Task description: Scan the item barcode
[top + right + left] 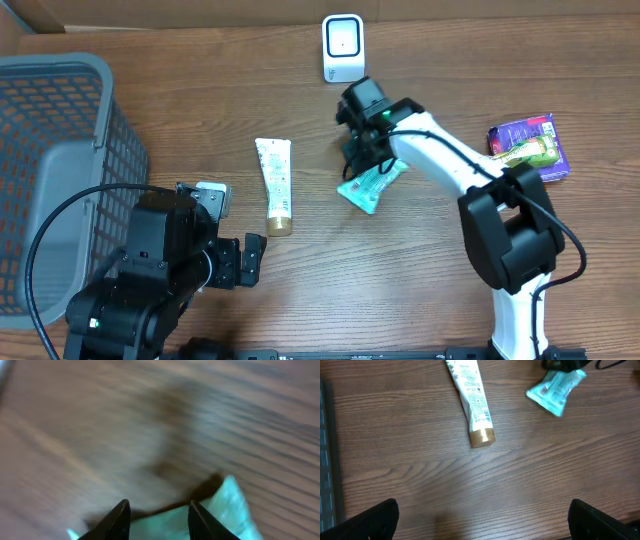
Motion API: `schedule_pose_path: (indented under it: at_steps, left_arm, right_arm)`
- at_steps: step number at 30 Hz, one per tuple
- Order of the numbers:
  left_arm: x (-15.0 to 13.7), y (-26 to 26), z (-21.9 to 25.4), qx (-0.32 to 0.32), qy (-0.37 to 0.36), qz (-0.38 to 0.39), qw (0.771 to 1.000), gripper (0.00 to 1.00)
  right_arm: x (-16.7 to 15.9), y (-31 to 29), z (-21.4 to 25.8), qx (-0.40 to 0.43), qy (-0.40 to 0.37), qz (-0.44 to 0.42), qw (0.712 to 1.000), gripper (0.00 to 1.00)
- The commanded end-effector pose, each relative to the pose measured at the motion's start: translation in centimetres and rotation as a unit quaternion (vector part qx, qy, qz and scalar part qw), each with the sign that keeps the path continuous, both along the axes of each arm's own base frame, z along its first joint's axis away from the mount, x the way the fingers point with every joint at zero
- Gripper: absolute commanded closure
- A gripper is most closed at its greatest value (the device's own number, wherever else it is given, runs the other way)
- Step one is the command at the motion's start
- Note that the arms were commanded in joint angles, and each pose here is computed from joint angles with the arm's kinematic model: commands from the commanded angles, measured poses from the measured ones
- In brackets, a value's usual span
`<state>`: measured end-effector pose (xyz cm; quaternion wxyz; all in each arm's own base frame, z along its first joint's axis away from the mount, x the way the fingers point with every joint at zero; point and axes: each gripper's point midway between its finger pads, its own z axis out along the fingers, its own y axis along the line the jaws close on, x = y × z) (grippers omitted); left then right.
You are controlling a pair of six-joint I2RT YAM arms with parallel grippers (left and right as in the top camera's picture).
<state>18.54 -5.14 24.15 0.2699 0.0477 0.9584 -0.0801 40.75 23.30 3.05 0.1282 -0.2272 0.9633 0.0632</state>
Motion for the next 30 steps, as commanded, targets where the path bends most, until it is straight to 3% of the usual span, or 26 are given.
schedule_pose_path:
  at_steps: [1,6,9,12,18,30]
  left_arm:
    - [0.1,0.3,0.1,0.002,-0.002,0.009,1.0,0.01]
    - [0.1,0.3,0.1,0.002,-0.002,0.009,1.0,0.01]
    - [0.1,0.3,0.1,0.002,-0.002,0.009,1.0,0.0]
    - [0.1,0.3,0.1,0.002,-0.002,0.009,1.0,0.01]
    - [0.1,0.3,0.1,0.002,-0.002,0.009,1.0,0.01]
    - [0.1,0.3,0.1,0.002,-0.002,0.009,1.0,0.0]
  right_arm:
    - [2.2,-4.0,0.2,-0.019,-0.009,-0.101,0.995,0.6]
    - [2.2,-6.8,0.0,-0.019,0.018,-0.138,0.99,0.59]
    - [1.5,-7.6,0.3,-0.005,0.05,-0.147,0.988,0.47]
    - [0.8,-7.1,1.4,0.061,0.101,-0.151,0.982,0.39]
    - [-1.2,-6.6,2.3,0.181,0.189,-0.155,0.953,0.35]
    - [-2.6,-6.4,-1.3,0.199,0.189,-0.124,0.954,0.27]
